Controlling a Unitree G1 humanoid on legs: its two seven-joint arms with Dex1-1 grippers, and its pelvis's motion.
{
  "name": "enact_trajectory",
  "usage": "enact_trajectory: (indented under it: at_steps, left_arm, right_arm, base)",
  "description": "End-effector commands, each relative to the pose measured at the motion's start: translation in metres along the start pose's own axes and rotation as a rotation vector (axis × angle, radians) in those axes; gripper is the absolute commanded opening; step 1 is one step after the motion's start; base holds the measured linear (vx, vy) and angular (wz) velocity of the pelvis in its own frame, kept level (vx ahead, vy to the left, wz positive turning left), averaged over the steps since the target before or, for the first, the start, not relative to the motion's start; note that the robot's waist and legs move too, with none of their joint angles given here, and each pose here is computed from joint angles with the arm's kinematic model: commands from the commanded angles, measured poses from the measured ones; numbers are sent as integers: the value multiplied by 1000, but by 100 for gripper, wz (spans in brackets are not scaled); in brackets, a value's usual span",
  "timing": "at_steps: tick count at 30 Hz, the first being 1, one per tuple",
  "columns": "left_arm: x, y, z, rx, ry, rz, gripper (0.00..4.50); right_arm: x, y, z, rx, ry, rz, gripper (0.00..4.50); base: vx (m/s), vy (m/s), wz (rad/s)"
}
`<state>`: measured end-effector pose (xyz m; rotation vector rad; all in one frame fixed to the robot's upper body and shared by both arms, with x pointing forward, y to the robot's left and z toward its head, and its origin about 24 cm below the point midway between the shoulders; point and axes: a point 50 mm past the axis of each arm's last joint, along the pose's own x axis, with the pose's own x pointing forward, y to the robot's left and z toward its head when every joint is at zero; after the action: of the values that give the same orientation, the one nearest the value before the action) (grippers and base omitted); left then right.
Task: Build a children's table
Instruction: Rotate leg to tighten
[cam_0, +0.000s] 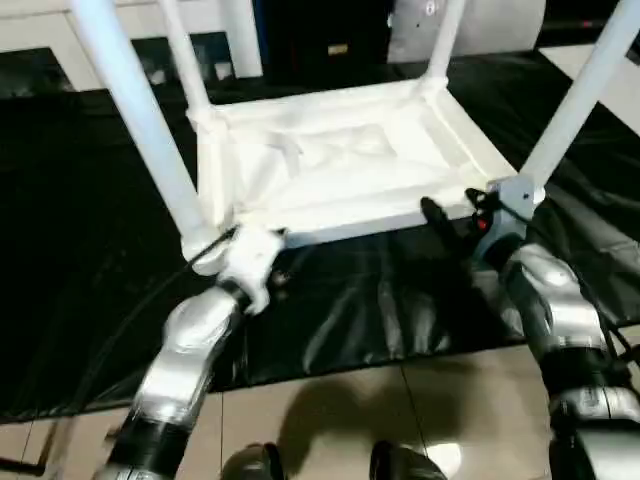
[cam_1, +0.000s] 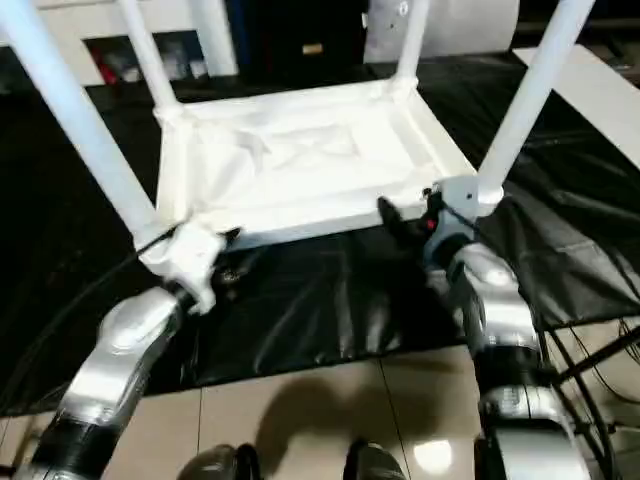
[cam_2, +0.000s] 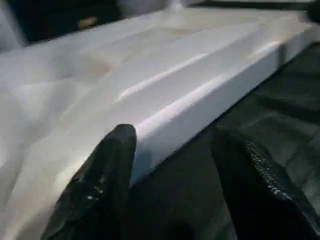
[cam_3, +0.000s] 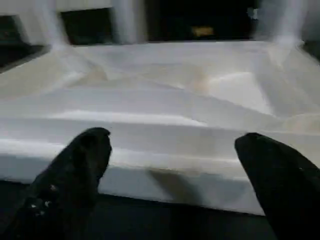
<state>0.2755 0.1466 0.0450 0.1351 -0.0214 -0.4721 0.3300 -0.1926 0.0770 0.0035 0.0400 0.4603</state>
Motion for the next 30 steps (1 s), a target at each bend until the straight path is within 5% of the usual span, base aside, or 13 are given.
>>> enact_trajectory:
  at_steps: [1,6,14,20,21,25,30]
  left_arm:
    - [-8,8,-5,-46,-10,88,298]
    - [-16,22,-10,-64,-45,294,340]
    - [-17,24,-8,-74,-90,386,412]
    - [-27,22,-10,-99,-135,391,445]
    - [-32,27,-11,-113,-147,448,445]
    - [-41,32,-10,-144,-186,551,445]
    - [-40,31,-10,-121,-190,528,445]
  right_arm:
    - [-4,13,-1,-18,-1,68,450]
    - [-14,26,-17,17,97,100,450]
    - [-17,31,-28,-35,175,85,450]
    - [-21,27,-27,-22,203,84,450]
    - [-22,31,-22,67,159,135,450]
    - [-23,33,-21,110,158,164,450]
    - [-22,30,-19,60,147,132,450]
  base:
    - [0,0,0]
    - [0,0,0]
    - [0,0,0]
    - [0,0,0]
    - [0,0,0]
    - [0,0,0]
    - [0,0,0]
